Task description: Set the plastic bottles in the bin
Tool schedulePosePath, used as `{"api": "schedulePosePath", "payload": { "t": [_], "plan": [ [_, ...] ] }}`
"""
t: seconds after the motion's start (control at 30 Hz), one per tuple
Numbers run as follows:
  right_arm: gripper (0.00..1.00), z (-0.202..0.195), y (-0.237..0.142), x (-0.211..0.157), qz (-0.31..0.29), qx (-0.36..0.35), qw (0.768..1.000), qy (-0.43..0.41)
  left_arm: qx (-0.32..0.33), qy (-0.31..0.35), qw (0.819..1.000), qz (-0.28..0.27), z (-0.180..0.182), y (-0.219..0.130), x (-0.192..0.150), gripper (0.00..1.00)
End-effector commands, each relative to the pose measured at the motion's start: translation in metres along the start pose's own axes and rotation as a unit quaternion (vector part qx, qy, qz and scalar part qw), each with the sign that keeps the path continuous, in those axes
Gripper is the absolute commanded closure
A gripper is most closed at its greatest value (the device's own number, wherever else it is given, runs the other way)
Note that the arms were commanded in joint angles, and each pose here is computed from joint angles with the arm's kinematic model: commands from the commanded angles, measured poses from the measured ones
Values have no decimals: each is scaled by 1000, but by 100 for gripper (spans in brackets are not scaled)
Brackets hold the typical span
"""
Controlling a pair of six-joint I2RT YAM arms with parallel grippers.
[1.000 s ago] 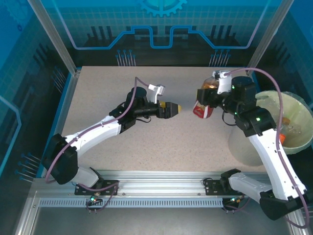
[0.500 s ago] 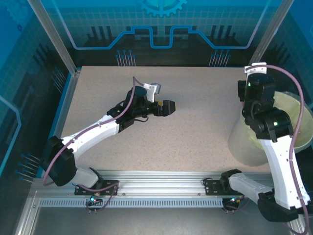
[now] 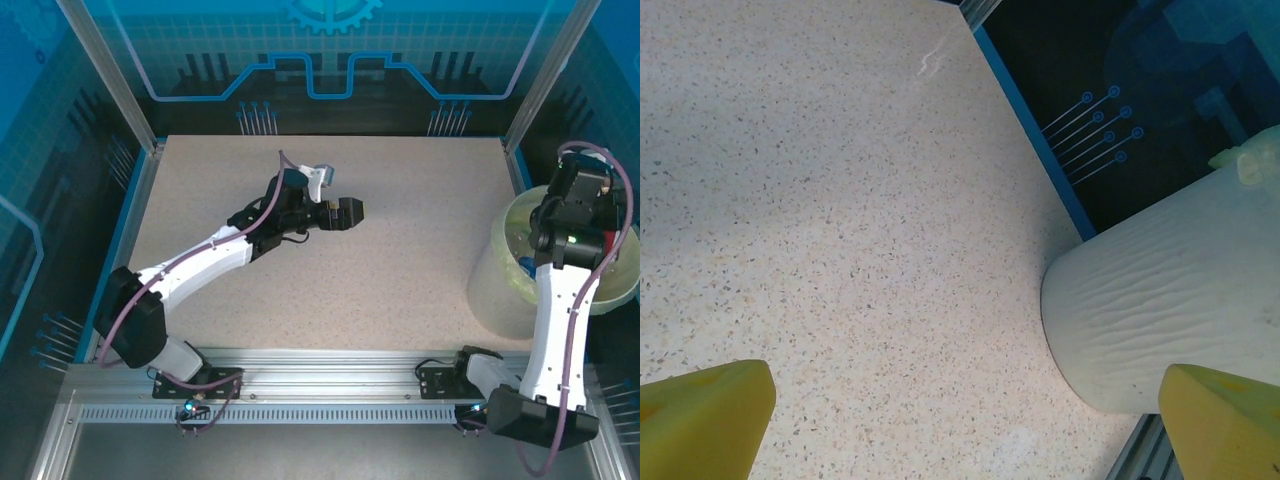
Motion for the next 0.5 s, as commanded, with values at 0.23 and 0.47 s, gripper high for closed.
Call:
{"api": "schedulePosePath", "payload": {
  "t": [0.23,0.47],
  "plan": [
    [21,8,32,-22,100,60,993,2,23,-37,999,8,12,4,-1,1],
    [0,21,20,-20,103,115,988,16,33,-32,999,6,16,1,-1,1]
  ]
}}
Point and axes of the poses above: each hand's point on the last joint's axis, 136 mm out from that joint toward the fingers, its own y axis out along the fingers, its own z axis along the line the jaws close on, x = y × z, the point moved 2 cm from there along -y, back along the fingers, and after that the axes turned 9 degrees about -y, right-handed, at the moved point
